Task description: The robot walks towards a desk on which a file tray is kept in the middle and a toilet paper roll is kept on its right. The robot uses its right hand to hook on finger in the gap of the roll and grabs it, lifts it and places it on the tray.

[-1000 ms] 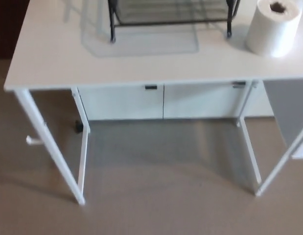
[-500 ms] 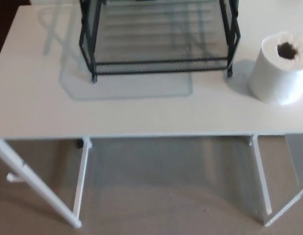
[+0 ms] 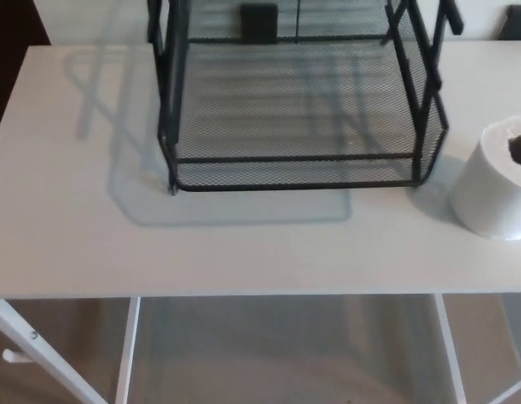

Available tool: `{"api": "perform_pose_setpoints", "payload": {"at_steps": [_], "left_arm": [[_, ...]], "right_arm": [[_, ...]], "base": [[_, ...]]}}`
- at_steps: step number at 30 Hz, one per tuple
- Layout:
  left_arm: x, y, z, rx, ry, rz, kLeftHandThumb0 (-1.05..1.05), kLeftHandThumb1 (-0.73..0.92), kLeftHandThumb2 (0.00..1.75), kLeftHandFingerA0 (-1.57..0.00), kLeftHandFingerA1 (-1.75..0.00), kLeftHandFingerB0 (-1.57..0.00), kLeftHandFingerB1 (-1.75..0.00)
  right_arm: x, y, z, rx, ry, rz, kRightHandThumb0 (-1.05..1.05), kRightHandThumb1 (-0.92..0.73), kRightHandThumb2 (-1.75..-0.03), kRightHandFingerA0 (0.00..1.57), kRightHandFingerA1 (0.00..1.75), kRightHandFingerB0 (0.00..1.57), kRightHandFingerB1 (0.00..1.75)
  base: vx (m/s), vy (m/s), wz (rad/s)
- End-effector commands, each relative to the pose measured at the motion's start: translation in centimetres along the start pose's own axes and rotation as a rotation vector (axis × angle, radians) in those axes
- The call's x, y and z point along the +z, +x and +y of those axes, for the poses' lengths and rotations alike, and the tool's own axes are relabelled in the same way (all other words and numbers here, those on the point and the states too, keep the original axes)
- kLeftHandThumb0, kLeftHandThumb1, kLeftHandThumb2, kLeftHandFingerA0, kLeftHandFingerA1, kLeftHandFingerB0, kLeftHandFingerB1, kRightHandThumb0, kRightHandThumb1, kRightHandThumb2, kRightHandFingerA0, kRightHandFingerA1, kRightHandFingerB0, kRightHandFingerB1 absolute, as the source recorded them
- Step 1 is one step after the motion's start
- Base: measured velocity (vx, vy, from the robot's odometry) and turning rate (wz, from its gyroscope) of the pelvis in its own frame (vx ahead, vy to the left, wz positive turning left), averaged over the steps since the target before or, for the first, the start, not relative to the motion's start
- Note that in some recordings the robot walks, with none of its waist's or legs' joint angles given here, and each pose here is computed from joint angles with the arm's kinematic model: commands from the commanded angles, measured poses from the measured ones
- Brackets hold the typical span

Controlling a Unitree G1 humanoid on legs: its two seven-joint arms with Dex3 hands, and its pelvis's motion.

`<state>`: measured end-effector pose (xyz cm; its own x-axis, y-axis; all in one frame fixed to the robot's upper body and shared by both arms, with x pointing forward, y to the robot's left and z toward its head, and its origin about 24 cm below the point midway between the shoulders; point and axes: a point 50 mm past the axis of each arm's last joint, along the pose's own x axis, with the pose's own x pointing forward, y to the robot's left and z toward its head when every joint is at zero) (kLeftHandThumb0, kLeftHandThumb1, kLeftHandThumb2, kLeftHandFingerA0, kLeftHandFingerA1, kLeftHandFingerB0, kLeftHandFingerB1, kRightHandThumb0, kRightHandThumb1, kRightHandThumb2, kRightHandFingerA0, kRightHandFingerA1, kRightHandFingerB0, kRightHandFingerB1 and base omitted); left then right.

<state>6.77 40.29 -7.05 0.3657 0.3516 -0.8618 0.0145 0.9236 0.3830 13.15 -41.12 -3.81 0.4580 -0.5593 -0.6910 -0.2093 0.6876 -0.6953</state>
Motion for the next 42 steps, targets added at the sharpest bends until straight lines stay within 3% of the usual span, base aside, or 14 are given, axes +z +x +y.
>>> {"api": "perform_pose_setpoints", "payload": {"at_steps": [1,11,42], "left_arm": [[-0.1,-0.2,0.4,0.015,0.0,-0.008,-0.37,0.75,1.0,-0.34,-0.79,-0.29,-0.7],[-0.4,-0.1,0.1,0.012,-0.011,-0.004,-0.37,0.75,1.0,-0.34,-0.79,-0.29,-0.7],[-0.8,-0.2,0.1,0.013,-0.021,0.0,-0.37,0.75,1.0,-0.34,-0.79,-0.29,-0.7]], "right_arm": [[-0.6,-0.1,-0.3,-0.005,0.003,0.023,-0.29,-0.5,-1.0,0.11,0.54,0.06,0.5],[-0.1,0.0,-0.6,-0.009,-0.006,0.017,-0.29,-0.5,-1.0,0.11,0.54,0.06,0.5],[0.2,0.1,-0.7,-0.01,-0.014,0.012,-0.29,-0.5,-1.0,0.11,0.54,0.06,0.5]], "base": [[-0.1,-0.147,0.08],[-0.04,-0.107,0.02],[0.01,0.05,0.01]]}}
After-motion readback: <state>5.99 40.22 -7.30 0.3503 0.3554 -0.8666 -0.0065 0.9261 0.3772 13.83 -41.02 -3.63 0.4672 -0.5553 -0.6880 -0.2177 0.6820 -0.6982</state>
